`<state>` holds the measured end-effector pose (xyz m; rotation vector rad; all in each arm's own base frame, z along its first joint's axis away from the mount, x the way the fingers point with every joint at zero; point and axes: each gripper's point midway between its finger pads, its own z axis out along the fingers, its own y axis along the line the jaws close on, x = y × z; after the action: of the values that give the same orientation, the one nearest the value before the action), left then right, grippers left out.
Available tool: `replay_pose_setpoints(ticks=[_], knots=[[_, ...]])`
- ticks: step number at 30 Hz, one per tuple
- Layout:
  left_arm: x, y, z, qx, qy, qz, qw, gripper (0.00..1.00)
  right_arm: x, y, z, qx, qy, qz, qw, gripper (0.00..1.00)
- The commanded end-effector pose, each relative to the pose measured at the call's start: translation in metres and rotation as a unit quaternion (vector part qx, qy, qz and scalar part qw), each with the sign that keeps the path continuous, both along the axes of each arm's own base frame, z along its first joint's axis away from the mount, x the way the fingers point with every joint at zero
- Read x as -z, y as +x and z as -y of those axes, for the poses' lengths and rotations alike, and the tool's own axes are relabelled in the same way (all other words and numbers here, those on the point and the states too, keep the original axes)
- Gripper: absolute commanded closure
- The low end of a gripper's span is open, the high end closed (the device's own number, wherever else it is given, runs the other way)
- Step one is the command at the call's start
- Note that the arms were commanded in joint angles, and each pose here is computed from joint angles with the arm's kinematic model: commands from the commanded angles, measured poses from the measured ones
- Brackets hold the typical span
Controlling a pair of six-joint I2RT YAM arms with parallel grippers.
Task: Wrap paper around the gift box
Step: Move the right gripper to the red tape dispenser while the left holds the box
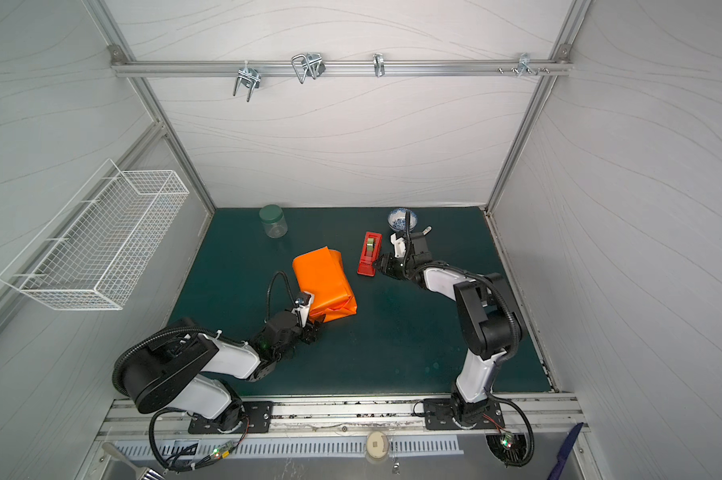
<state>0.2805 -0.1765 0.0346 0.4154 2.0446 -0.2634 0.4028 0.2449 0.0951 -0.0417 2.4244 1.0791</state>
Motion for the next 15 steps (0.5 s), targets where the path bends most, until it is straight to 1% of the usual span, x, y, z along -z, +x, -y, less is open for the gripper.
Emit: replay_pose_setpoints(ticks=[1, 7, 15], knots=[[-0.008, 0.006, 0.001, -0.007, -0.016, 0.015, 1.0, 0.27, 0.009, 0.001, -0.005, -0.01, 0.015, -0.048, 0.999, 0.6], [-0.007, 0.006, 0.002, -0.007, -0.015, 0.012, 1.0, 0.27, 0.012, 0.014, -0.01, -0.016, 0.026, -0.062, 0.998, 0.62], [-0.007, 0.007, 0.002, -0.007, -0.016, 0.014, 1.0, 0.27, 0.016, 0.017, -0.017, -0.027, 0.033, -0.072, 0.997, 0.66]])
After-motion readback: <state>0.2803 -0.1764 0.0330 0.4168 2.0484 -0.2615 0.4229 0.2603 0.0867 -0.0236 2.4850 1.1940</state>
